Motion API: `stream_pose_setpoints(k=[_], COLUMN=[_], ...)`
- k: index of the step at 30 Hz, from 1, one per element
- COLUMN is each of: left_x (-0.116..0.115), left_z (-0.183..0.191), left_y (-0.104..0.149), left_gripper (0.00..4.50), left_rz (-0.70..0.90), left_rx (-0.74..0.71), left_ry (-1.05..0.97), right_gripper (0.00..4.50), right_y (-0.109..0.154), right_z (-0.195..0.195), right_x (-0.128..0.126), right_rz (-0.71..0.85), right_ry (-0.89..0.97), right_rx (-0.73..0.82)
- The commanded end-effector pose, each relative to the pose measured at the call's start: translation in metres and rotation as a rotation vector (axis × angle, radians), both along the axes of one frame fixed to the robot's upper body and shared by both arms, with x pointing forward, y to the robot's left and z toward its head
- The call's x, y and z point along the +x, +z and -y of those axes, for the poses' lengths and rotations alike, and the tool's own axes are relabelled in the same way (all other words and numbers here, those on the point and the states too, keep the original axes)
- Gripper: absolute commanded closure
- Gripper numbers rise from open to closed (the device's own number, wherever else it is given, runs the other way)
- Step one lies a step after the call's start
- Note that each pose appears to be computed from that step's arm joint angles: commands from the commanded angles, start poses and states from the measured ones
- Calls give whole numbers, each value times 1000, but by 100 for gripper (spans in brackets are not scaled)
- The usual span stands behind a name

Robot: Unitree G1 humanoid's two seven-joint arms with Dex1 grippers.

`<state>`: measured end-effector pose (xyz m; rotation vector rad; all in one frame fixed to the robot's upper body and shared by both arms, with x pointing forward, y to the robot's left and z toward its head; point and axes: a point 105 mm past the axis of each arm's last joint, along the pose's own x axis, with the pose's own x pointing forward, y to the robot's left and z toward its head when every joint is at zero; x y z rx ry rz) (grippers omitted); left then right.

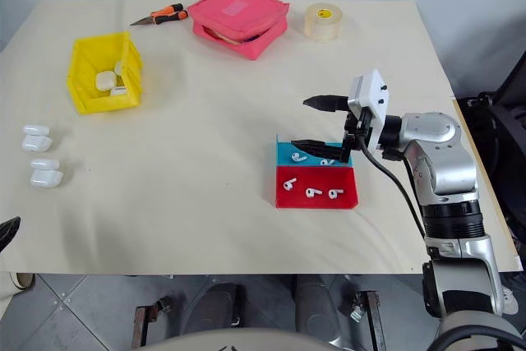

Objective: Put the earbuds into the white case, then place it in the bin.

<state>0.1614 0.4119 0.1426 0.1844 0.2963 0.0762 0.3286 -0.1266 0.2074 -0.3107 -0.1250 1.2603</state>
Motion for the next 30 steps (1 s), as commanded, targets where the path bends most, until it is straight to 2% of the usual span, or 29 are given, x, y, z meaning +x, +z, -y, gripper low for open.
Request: stream_pose_setpoints(k=[1, 4, 7, 13, 22, 30], left_x=[16, 32, 47, 74, 97, 105], left_z=[-11, -19, -25, -34, -36, -32], left_y=[12, 10, 12, 4, -8, -13], left_gripper=[0, 0, 0, 0, 0, 0], left_rz=[-19, -94, -129, -300, -392, -423], left_rx=[10, -14, -19, 6, -48, -67], left_ry=[25, 41, 53, 80, 103, 90], right_gripper=[3, 3, 3, 3, 3, 3], right_y=[10, 3, 3, 0, -4, -4], right_z=[-3, -4, -5, -3, 0, 1], right_x=[-13, -21, -24, -27, -30, -30], right_rz=[54, 54, 55, 58, 55, 54], right_ry=[72, 110, 113, 89, 48, 34], right_rx=[7, -37, -32, -31, -31, -33])
